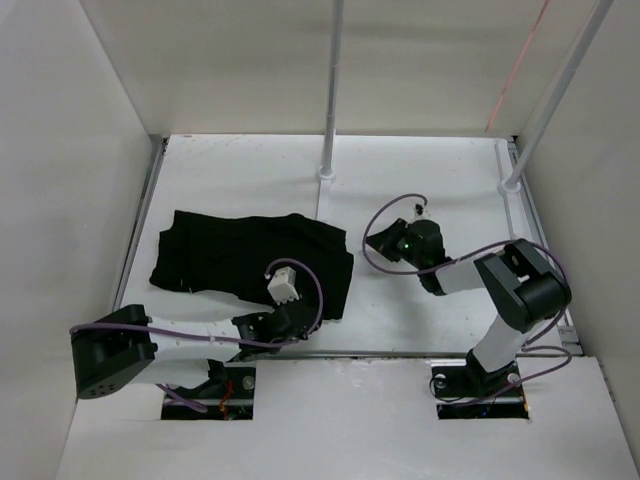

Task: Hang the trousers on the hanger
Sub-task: Fold the trousers

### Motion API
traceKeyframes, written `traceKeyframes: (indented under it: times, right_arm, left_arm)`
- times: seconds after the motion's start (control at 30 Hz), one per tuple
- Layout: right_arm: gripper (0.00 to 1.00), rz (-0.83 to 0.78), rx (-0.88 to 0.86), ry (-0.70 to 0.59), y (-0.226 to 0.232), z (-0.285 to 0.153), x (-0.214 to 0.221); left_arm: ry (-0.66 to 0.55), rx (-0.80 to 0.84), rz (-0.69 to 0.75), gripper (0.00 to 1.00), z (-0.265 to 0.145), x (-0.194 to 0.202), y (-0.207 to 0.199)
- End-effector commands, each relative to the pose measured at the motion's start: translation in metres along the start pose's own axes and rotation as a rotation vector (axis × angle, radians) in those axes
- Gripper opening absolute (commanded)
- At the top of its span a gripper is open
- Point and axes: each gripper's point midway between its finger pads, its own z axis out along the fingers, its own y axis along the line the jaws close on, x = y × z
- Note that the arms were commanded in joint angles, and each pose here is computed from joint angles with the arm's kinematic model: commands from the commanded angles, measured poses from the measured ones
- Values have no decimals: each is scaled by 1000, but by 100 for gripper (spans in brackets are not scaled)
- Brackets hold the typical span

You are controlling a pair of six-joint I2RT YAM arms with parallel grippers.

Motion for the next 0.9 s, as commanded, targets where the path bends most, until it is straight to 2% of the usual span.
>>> traceKeyframes:
  times: [0.0, 0.03, 0.07, 0.13, 0.2, 0.23, 0.3, 0.53, 0.77, 0.8, 0.87]
  right_arm:
    - [17, -37, 24, -51, 4, -10, -9]
    - [21, -48, 31, -53, 3, -11, -10]
    - [30, -56, 32, -48, 4, -11, -10]
    - [54, -82, 18, -28, 10, -12, -8]
    - [73, -127, -18, 5, 23, -15, -3]
    - [78, -149, -45, 26, 31, -15, 1]
    - [83, -188, -85, 83, 43, -9, 10]
    - [75, -130, -85, 128, 47, 30, 13]
    - [72, -96, -120, 214, 48, 46, 33]
    - [66, -91, -122, 220, 47, 46, 35]
    - [43, -80, -136, 216, 48, 47, 36]
  left_arm:
    - [65, 18, 28, 22, -9, 14, -8]
    - [64, 29, 28, 27, -10, 15, -13]
    - [62, 36, 30, 34, -10, 14, -16]
    - [51, 47, 23, 52, -10, 11, -21]
    - [39, 66, 17, 60, -14, 8, -26]
    - [34, 79, 15, 63, -17, 7, -28]
    - [8, 87, 15, 66, -23, 3, -24]
    - [-82, 81, -25, 71, -26, -22, -19]
    - [-10, 27, -34, 65, -8, -10, -7]
    - [-17, 39, -44, 64, -6, -11, -10]
    - [-29, 54, -64, 55, -2, -14, -11]
